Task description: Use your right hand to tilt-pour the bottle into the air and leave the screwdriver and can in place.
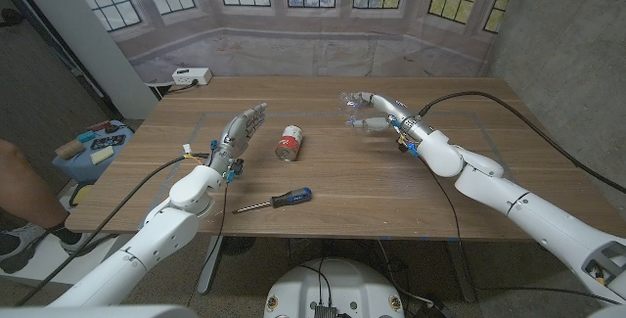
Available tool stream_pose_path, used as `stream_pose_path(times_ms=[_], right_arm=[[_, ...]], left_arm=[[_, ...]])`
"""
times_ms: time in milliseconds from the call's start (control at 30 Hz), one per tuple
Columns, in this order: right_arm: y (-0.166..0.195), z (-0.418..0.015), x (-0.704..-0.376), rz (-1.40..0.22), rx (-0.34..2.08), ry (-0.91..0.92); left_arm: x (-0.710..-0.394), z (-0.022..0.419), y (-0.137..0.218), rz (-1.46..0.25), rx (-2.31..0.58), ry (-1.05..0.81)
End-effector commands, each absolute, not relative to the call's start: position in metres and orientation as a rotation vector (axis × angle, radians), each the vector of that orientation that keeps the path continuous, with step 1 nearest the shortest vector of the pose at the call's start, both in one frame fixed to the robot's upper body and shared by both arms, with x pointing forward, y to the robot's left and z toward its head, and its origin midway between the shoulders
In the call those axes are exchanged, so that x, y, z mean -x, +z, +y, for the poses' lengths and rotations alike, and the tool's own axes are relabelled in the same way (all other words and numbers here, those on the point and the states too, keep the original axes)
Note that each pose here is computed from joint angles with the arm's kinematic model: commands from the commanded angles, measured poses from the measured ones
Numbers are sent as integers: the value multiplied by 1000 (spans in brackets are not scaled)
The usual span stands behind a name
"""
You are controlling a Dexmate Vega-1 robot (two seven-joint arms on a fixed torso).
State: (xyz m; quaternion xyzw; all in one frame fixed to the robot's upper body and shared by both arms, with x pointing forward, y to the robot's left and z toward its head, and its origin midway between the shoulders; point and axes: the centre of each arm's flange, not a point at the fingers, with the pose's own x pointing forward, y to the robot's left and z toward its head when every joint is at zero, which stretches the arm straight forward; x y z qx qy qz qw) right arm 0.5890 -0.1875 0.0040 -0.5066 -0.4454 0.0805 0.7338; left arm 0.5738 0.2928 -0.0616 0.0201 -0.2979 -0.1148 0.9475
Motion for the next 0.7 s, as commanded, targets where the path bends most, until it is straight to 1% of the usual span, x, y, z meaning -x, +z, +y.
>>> stream_pose_path(times_ms=[33, 300, 700], right_arm=[[-1, -178, -583, -1038, 1182, 42], [-8, -171, -584, -1088, 1187, -50], [-13, -162, -590, -1111, 1234, -96]], left_arm=[[-575, 294, -61, -606, -42, -237], [-576, 292, -62, -604, -41, -240], [-576, 293, -62, -601, -43, -232]])
